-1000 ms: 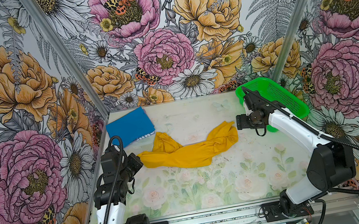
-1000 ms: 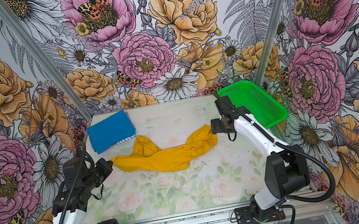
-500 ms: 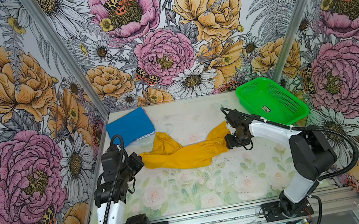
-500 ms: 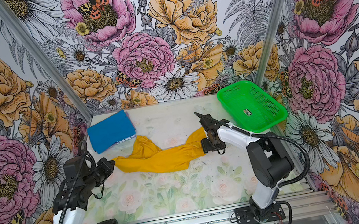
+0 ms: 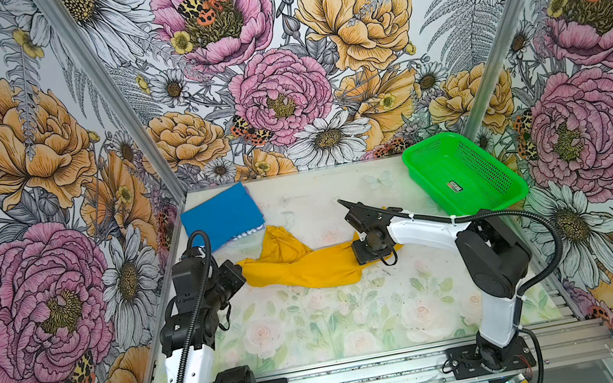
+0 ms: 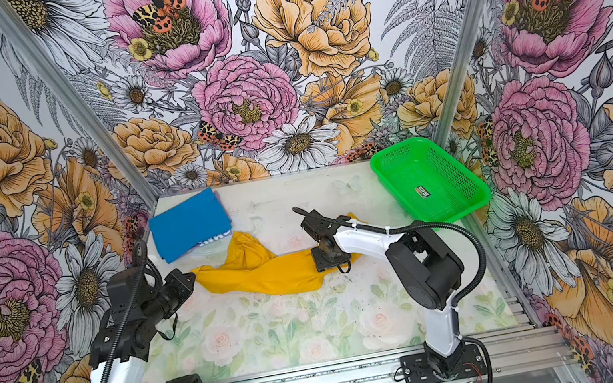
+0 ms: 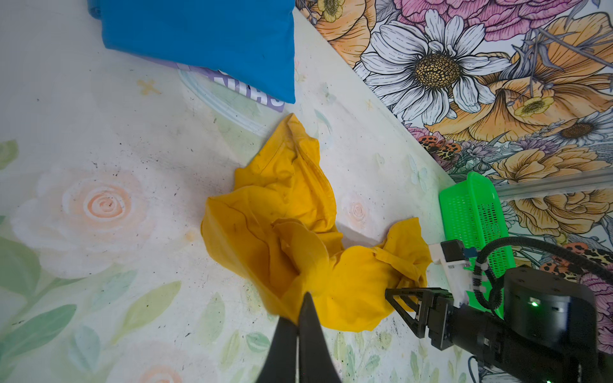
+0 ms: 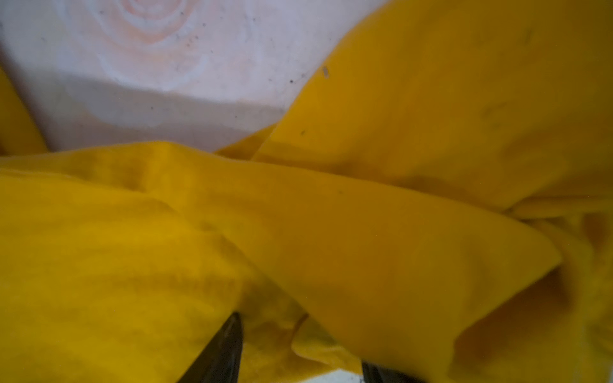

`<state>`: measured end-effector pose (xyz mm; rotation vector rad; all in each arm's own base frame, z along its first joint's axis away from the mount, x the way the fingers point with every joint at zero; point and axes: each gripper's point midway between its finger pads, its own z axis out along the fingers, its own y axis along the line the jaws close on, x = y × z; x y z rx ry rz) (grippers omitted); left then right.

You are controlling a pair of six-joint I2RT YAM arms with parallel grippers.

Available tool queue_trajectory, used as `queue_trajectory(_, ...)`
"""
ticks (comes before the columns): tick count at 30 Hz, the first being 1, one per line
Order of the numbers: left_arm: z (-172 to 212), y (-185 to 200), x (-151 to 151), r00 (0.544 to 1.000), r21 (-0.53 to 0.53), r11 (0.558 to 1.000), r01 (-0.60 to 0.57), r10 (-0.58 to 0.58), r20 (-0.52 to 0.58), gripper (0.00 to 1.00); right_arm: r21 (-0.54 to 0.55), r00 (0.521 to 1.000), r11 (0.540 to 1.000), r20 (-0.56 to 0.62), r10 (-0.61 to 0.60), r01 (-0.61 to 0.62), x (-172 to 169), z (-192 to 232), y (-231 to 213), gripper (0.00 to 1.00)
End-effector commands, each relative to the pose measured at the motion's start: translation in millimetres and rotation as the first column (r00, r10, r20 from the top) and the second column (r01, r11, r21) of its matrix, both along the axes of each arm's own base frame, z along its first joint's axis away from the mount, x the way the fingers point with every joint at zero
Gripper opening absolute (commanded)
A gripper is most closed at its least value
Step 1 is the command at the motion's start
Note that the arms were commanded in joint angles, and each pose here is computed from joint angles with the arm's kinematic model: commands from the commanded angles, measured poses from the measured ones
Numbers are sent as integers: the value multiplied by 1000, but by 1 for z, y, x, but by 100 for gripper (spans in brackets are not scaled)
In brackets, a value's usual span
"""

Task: Fold and stack the t-shirts

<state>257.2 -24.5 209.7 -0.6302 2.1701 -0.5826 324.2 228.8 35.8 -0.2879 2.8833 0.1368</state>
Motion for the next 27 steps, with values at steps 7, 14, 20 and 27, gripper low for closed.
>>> queue_trajectory(7,8,-1,4,999,10,1000,18,-18,43,0,-122,992,989,103,-74,86,1,16,-32,9)
queue_trajectory(14,17,0,7,998,11,1000,26,-27,61,0,-123,982,988,175,-74,96,-19,73,-69,0)
queue_trajectory(20,99,-8,27,967,41,994,106,-112,227,0,-125,937,982,337,-94,143,-24,172,-129,0)
queue_trajectory(27,245,-5,42,861,88,991,104,-134,491,0,-65,775,984,625,-88,164,-22,319,-178,0)
